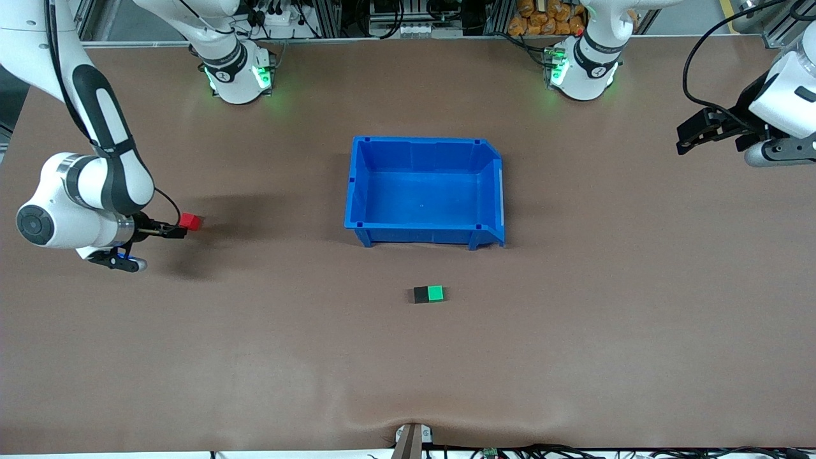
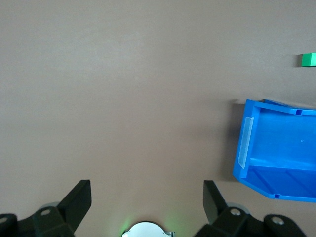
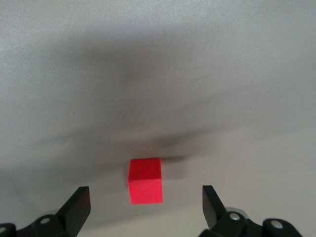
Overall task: Attach green and red cubes to black cube
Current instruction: 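Close the right gripper on the red cube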
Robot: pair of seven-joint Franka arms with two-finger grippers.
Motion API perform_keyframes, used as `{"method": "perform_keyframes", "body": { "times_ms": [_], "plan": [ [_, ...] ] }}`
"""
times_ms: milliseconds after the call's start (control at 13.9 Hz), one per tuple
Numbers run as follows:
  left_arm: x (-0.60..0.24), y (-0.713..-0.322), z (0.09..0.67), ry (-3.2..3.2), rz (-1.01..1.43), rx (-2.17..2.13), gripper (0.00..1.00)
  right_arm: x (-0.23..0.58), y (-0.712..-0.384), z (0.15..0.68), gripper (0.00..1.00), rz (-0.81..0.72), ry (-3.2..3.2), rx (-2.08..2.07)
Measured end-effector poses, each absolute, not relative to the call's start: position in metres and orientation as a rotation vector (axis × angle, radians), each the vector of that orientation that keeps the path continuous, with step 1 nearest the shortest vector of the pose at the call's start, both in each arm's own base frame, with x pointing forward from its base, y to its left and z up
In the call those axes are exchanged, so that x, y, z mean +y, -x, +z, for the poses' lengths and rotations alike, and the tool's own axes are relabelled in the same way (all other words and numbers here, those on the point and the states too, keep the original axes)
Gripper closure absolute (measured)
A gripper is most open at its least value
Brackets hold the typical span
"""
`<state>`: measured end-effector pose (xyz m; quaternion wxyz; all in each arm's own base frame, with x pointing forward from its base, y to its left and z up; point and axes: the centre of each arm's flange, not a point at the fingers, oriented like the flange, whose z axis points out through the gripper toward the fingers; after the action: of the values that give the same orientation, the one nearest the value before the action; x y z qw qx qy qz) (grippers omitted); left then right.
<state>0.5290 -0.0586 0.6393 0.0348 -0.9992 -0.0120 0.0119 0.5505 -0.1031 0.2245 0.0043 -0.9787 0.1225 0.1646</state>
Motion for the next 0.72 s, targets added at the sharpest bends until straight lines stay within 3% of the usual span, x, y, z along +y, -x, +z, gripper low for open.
{"method": "perform_keyframes", "body": {
  "times_ms": [719],
  "plan": [
    [-0.053,-0.529,0.641,3.072,0.032,-0.053,0.00,-0.101,-0.538,0.196,0.00,0.503,3.071,0.400]
  ]
}}
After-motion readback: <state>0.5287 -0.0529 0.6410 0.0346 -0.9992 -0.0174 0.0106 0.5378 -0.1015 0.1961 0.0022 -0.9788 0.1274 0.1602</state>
